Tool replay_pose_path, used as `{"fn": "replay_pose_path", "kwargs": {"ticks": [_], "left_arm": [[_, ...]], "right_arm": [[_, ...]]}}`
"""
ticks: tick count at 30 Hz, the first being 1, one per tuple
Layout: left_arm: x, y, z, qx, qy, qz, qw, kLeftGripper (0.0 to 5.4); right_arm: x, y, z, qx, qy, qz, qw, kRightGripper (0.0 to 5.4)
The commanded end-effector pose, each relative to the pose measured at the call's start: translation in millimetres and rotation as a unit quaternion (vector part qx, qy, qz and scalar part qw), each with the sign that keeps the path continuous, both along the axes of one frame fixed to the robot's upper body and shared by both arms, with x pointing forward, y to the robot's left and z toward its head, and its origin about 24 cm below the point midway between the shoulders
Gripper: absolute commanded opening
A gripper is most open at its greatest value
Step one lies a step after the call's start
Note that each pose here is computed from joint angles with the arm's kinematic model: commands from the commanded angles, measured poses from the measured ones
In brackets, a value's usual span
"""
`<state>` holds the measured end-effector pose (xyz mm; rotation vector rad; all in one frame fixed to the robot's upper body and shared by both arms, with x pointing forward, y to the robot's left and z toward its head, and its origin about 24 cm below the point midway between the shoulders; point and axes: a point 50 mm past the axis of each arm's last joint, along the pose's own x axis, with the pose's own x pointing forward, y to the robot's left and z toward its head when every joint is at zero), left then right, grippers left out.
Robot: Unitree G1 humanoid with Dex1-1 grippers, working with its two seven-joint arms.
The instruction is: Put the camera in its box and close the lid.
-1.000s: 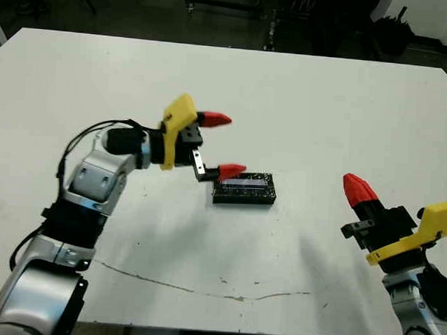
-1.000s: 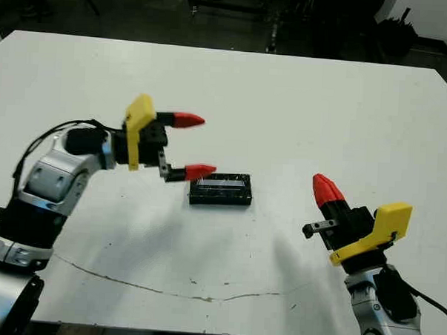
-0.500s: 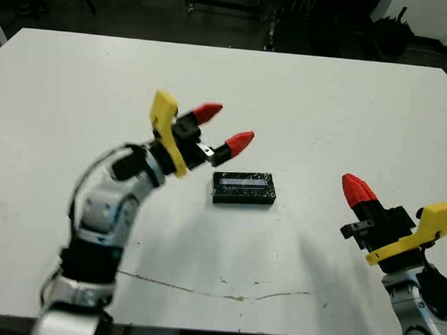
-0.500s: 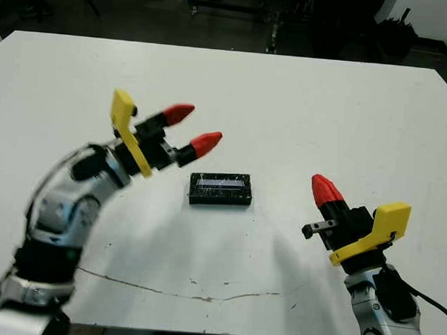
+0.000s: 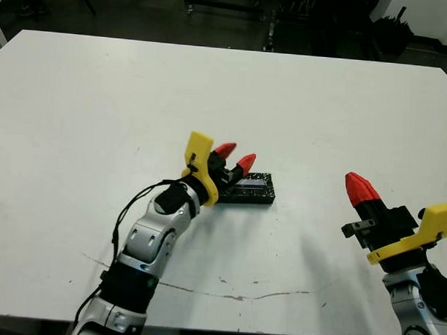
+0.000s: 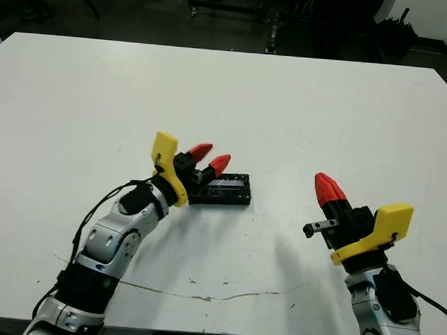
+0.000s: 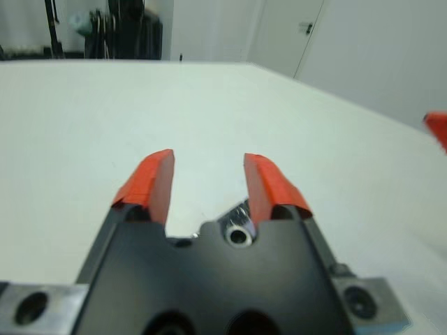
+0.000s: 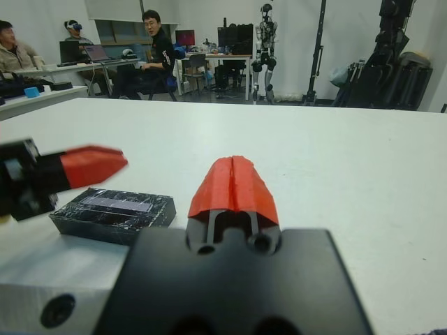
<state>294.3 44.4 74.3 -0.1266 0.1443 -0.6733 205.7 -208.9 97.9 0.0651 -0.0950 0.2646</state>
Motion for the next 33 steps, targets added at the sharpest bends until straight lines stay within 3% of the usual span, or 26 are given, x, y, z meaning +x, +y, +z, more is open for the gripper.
{"fn": "replay_pose_path", "kwargs": {"ticks": [1, 10, 20, 22, 27, 30, 33], "left_arm": [[-6.0, -2.8, -18.9, 0.033, 0.037, 0.001, 0.999, 1.49], [-14.1, 0.9, -44.5, 0.102, 0.058, -0.024, 0.993, 0.08], [-16.1, 28.0, -51.3, 0.114, 0.077, -0.005, 0.99, 0.01], [-15.3, 36.3, -44.0, 0.101, 0.072, 0.003, 0.992, 0.01], [-15.0, 62.3, 1.6, 0.027, -0.005, 0.034, 0.999, 0.01], [-13.0, 85.3, 31.2, -0.009, -0.09, 0.084, 0.992, 0.01], [-10.9, 111.7, 53.3, -0.026, -0.175, 0.159, 0.971, 0.01]], "right_arm": [[-1.0, -2.1, -0.1, -0.002, -0.002, -0.006, 1.0, 0.0], [-1.5, -1.0, -1.2, 0.004, 0.002, -0.006, 1.0, 0.0], [-2.0, 1.3, -1.2, 0.012, 0.004, -0.004, 1.0, 0.0], [-1.7, 1.4, -1.7, 0.011, 0.0, -0.003, 1.0, 0.0], [-1.3, 2.3, -2.5, 0.014, 0.004, -0.011, 1.0, 0.0], [-1.0, 3.4, -2.9, 0.017, 0.001, -0.019, 1.0, 0.0], [-0.6, 3.9, -4.4, 0.022, 0.003, -0.034, 0.999, 0.0]]}}
